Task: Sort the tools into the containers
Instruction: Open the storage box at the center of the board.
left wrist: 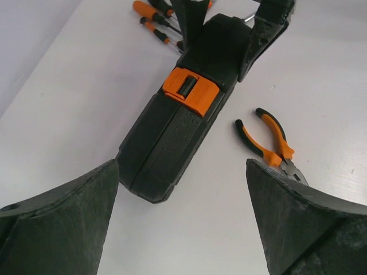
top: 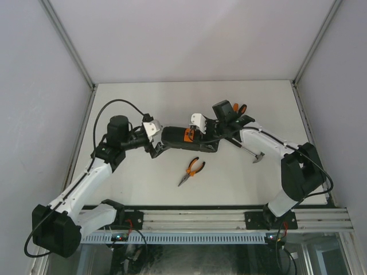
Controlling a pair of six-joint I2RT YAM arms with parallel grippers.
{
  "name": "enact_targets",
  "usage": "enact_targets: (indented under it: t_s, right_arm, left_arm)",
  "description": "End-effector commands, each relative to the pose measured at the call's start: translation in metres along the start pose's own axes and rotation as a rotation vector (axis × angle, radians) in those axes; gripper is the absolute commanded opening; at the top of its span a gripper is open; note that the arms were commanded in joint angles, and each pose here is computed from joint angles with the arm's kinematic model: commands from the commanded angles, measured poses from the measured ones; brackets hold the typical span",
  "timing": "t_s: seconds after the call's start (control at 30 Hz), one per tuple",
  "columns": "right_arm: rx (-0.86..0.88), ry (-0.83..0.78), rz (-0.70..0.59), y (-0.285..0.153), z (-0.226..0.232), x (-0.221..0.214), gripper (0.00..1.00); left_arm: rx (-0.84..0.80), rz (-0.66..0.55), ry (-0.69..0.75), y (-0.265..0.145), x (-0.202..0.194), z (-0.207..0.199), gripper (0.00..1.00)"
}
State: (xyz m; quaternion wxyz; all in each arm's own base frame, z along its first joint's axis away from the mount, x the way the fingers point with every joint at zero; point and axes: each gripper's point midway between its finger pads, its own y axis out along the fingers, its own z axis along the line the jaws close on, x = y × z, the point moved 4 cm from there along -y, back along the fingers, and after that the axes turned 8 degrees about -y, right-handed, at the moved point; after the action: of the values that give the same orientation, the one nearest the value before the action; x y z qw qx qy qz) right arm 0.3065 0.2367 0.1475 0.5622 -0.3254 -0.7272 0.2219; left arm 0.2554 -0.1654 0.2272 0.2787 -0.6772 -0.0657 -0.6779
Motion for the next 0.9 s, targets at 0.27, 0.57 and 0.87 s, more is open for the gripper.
enact_targets:
  t_s: [0.27,0.57,0.87]
  right_arm:
    - [0.136,0.027,0.016,-0.03,0.036,-0.01,0.0]
    - [0.106,0.02,0.035,-0.039,0.04,-0.014,0.0]
    - [0.119,0.018,0.036,-0.037,0.045,-0.013,0.0]
  left_arm:
    - [-0.226,-0.074,0.16,0.015,0.027,-0.012,0.99]
    - [-0.328,-0.026,0.151,0.044,0.019,-0.011,0.99]
    - [-0.378,0.002,0.137,0.064,0.01,-0.002,1.0]
